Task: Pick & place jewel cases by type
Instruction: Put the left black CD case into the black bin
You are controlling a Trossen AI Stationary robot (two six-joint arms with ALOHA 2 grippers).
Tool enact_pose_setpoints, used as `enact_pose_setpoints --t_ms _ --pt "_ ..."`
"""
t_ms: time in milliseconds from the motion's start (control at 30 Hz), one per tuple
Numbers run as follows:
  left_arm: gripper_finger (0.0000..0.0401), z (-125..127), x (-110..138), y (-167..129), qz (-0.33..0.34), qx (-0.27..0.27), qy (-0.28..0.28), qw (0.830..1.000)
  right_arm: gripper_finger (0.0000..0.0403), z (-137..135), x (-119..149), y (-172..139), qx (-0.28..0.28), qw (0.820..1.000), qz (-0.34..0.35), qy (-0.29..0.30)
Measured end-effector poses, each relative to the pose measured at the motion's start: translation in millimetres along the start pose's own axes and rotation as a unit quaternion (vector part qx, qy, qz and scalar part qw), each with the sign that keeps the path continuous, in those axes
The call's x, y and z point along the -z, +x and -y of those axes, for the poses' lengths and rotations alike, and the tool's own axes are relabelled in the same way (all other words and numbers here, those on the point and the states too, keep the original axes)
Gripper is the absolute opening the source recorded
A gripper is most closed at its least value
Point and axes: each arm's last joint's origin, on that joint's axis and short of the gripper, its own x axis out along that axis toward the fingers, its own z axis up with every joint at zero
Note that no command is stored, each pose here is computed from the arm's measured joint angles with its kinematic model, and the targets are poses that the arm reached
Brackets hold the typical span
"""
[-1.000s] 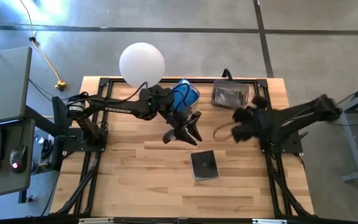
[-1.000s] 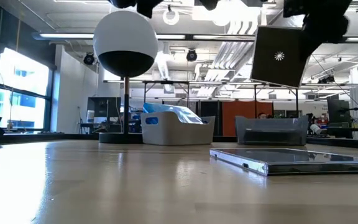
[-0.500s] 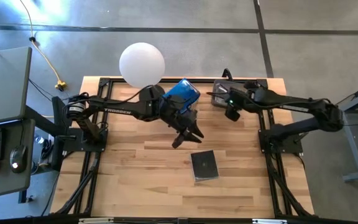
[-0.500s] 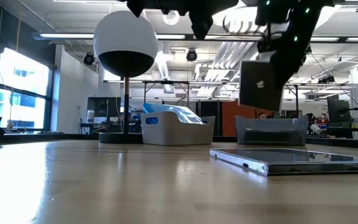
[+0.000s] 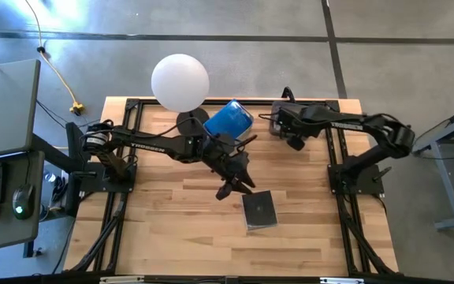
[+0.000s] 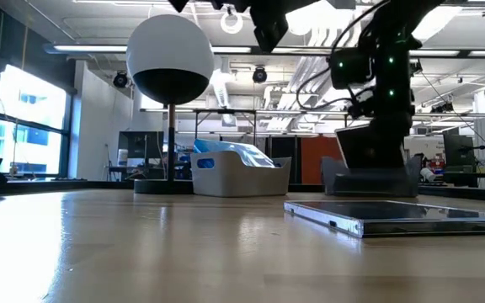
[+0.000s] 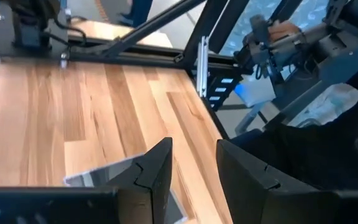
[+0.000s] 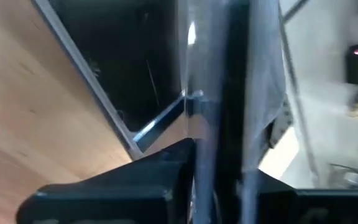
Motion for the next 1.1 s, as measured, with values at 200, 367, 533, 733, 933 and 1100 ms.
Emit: enact_pose_setpoints --t_ms 200,367,533,733,933,1100 --pt "0.0124 -2.0 3.0 -0.6 -0.014 -0.012 -0.009 1.0 0.0029 -3.6 -1.5 4.3 0.016 0.999 -0.013 -0.026" --pt "0.0124 -3.3 2.8 -0.6 -0.01 -0.035 -0.02 0.999 0.0039 -1.3 3.9 4.0 0.046 0.997 -0.036 -0.046" --pt "0.0124 -3.4 2.8 -0.6 -0.009 -0.036 -0.022 0.999 0.0043 -0.2 8.2 3.5 0.054 0.995 -0.054 -0.061" --pt "0.0124 -3.4 2.7 -0.6 -0.008 -0.037 -0.027 0.999 0.0044 -0.2 8.2 3.5 0.054 0.995 -0.054 -0.066" --pt "0.0124 -3.5 2.6 -0.6 -0.008 -0.038 -0.037 0.999 0.007 -0.5 7.9 3.5 0.05 0.993 -0.054 -0.087" --pt "0.0124 -3.4 2.6 -0.6 -0.008 -0.038 -0.038 0.999 0.012 -1.3 6.7 3.2 0.049 0.994 -0.049 -0.088"
